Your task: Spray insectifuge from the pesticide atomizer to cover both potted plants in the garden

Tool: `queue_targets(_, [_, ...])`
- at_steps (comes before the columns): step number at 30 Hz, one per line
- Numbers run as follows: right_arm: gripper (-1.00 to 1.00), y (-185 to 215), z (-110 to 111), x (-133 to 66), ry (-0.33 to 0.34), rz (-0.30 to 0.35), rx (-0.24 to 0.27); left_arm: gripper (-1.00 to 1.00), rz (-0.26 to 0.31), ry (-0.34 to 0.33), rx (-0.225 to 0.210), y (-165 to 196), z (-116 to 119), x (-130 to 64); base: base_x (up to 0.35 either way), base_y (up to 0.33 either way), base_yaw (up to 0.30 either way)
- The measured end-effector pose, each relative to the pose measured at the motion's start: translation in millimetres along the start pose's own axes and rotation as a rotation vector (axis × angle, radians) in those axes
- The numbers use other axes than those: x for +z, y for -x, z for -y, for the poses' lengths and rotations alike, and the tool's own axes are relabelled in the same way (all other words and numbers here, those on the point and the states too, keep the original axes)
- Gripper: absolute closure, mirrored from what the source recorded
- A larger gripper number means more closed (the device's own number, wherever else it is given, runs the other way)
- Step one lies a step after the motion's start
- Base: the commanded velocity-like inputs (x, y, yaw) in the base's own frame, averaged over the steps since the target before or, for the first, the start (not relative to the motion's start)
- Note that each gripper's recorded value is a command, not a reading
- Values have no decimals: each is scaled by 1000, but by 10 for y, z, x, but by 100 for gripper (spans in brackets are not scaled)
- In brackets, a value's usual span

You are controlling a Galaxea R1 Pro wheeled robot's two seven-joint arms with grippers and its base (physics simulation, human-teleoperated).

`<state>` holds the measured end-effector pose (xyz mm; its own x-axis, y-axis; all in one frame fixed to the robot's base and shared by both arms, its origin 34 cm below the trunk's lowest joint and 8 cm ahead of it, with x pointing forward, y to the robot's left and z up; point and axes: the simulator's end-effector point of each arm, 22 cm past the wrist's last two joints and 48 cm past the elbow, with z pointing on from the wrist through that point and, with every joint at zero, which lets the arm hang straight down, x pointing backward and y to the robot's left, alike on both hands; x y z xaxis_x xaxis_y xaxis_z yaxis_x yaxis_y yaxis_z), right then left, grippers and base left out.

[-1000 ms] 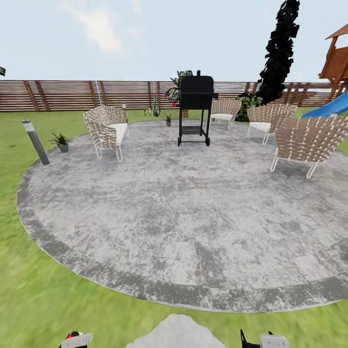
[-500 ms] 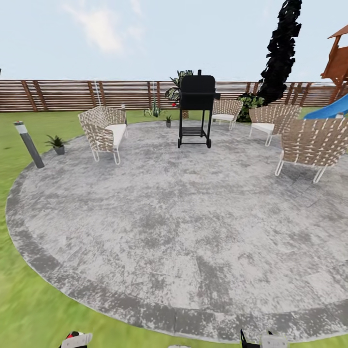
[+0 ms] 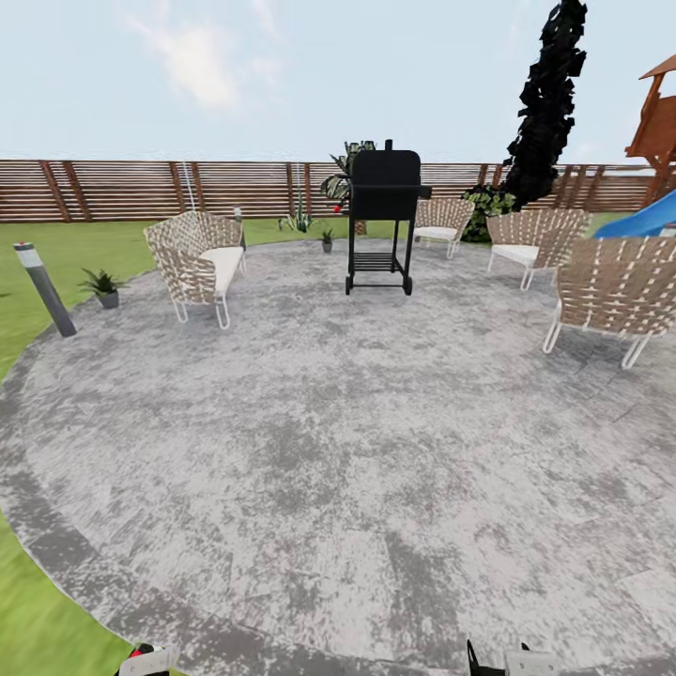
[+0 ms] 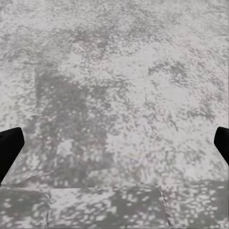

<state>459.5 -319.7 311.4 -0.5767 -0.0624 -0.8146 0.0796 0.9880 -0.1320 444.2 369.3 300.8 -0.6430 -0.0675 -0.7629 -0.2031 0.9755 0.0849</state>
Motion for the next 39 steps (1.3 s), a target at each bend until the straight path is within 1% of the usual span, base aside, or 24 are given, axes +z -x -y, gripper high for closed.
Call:
queue_targets(29, [-100, 0, -1, 0, 0, 0, 0, 100, 0, 0, 0, 0, 0, 0, 339, 0, 0])
queue_targets(30, [-100, 22, 15, -7, -2, 1, 0, 100, 1, -6, 3, 20, 29, -10, 338, 0, 0])
queue_targets(31, [-100, 5, -2, -3, 1, 1, 0, 100, 1, 1, -1, 6, -4, -3, 338, 0, 0])
queue_targets(39, [-100, 0, -2, 0, 1, 0, 0, 100, 0, 0, 0, 0, 0, 0, 338, 0, 0])
